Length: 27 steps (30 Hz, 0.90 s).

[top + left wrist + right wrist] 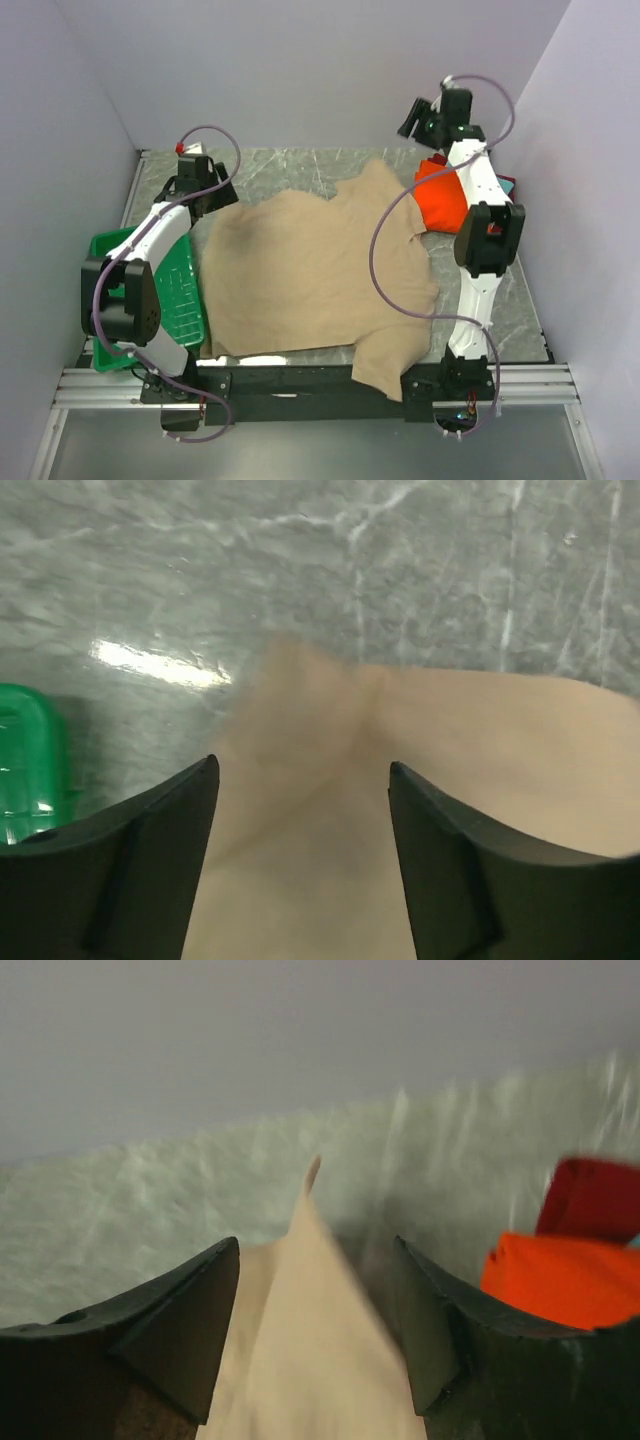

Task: Fold and stack the t-shirts
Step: Flatten the tshirt out

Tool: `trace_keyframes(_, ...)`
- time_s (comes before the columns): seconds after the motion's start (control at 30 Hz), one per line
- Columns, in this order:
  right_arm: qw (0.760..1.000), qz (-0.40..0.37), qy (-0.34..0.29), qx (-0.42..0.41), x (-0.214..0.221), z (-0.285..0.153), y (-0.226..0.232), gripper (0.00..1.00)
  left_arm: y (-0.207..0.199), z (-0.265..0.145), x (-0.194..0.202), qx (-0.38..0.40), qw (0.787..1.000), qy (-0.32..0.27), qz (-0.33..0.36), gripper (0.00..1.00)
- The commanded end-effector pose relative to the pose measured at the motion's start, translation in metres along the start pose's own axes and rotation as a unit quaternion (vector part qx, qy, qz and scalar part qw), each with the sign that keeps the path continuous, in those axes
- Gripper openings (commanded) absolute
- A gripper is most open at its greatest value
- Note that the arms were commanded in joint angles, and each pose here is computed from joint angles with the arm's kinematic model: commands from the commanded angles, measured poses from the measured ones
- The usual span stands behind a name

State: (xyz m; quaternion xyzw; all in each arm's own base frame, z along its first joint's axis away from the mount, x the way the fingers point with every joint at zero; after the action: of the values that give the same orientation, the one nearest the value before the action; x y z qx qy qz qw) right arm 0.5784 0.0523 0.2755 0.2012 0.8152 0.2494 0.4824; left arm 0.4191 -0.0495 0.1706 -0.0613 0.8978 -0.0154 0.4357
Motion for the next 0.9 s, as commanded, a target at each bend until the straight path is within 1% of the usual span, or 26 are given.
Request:
trace_keyframes(0.0,1.000,-0.011,-0.010,-0.017,-0.013,-0.023,0.024,0.73,-0.023,-0.025,-0.055,0.060,0.994,-0.090,-0.010,0.77)
trace_keyframes(0.03,1.000,-0.011,-0.016,-0.023,-0.014,-0.031,0.026,0.75,-0.024,-0.030,-0.058,0.064,0.993,-0.098,-0.011,0.78)
trace_keyframes(0.07,1.000,-0.008,-0.004,-0.019,0.005,-0.025,0.014,0.76,-0.025,-0.032,-0.055,0.071,0.993,-0.096,-0.011,0.80)
trace_keyframes(0.1,1.000,-0.005,-0.005,-0.025,0.010,-0.030,0.014,0.76,-0.025,-0.032,-0.052,0.073,0.993,-0.093,-0.011,0.80)
trace_keyframes(0.13,0.999,-0.008,-0.016,-0.042,0.006,-0.048,0.025,0.77,-0.026,-0.035,-0.051,0.076,0.993,-0.093,-0.011,0.81)
trace_keyframes(0.17,0.999,-0.005,-0.003,-0.039,0.024,-0.048,0.017,0.78,-0.026,-0.036,-0.047,0.080,0.993,-0.088,-0.012,0.81)
trace_keyframes(0.2,0.999,-0.003,-0.011,-0.052,0.022,-0.067,0.027,0.78,-0.027,-0.036,-0.040,0.085,0.993,-0.081,-0.014,0.81)
trace_keyframes(0.27,0.998,-0.006,-0.008,-0.062,0.035,-0.082,0.031,0.78,-0.029,-0.036,-0.030,0.093,0.993,-0.072,-0.019,0.82)
trace_keyframes(0.3,0.998,-0.008,0.004,-0.063,0.056,-0.095,0.034,0.78,-0.030,-0.035,-0.018,0.102,0.993,-0.060,-0.021,0.82)
trace_keyframes(0.37,0.998,-0.013,0.006,-0.057,0.074,-0.108,0.033,0.78,-0.031,-0.033,-0.005,0.111,0.992,-0.046,-0.025,0.83)
trace_keyframes(0.4,0.998,-0.017,0.022,-0.060,0.098,-0.120,0.036,0.78,-0.032,-0.031,0.008,0.120,0.992,-0.033,-0.025,0.83)
trace_keyframes(0.43,0.998,-0.017,0.029,-0.059,0.111,-0.126,0.034,0.78,-0.032,-0.031,0.015,0.124,0.992,-0.026,-0.025,0.84)
trace_keyframes(0.47,0.997,-0.012,0.053,-0.047,0.137,-0.129,0.021,0.78,-0.033,-0.030,0.022,0.129,0.991,-0.020,-0.026,0.84)
trace_keyframes(0.5,0.997,-0.002,0.052,-0.056,0.143,-0.141,0.024,0.78,-0.032,-0.029,0.035,0.133,0.991,-0.010,-0.025,0.85)
trace_keyframes(0.53,0.996,0.003,0.065,-0.064,0.159,-0.146,0.025,0.78,-0.031,-0.029,0.042,0.132,0.991,-0.005,-0.027,0.86)
trace_keyframes(0.57,0.994,0.012,0.085,-0.061,0.183,-0.149,0.013,0.78,-0.030,-0.029,0.047,0.130,0.991,-0.002,-0.028,0.86)
trace_keyframes(0.63,0.992,0.020,0.097,-0.077,0.202,-0.164,0.015,0.78,-0.027,-0.028,0.063,0.127,0.991,0.014,-0.029,0.86)
trace_keyframes(0.67,0.991,0.023,0.114,-0.060,0.221,-0.166,0.002,0.78,-0.025,-0.028,0.068,0.124,0.992,0.020,-0.030,0.85)
trace_keyframes(0.73,0.992,0.028,0.116,-0.047,0.233,-0.172,-0.007,0.78,-0.024,-0.027,0.080,0.126,0.991,0.035,-0.031,0.85)
trace_keyframes(0.77,0.991,0.029,0.129,-0.034,0.246,-0.174,-0.017,0.78,-0.024,-0.026,0.085,0.128,0.991,0.039,-0.032,0.85)
trace_keyframes(0.87,0.990,0.030,0.139,-0.005,0.260,-0.174,-0.036,0.78,-0.025,-0.020,0.100,0.134,0.989,0.059,-0.037,0.84)
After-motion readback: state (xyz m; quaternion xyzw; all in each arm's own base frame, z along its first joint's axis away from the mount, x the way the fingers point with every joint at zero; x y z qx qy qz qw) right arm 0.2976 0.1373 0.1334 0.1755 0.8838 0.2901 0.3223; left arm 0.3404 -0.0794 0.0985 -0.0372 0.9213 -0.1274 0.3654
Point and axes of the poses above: each gripper's point midway between its finger pads, its own z axis out along the fingers, its own y axis along the line the jaws close on, x = y × z, the point moved 3 cm from there along -z, back along the fingers, and after that the axes turned 14 degrees about z, right-handed, at the moved point
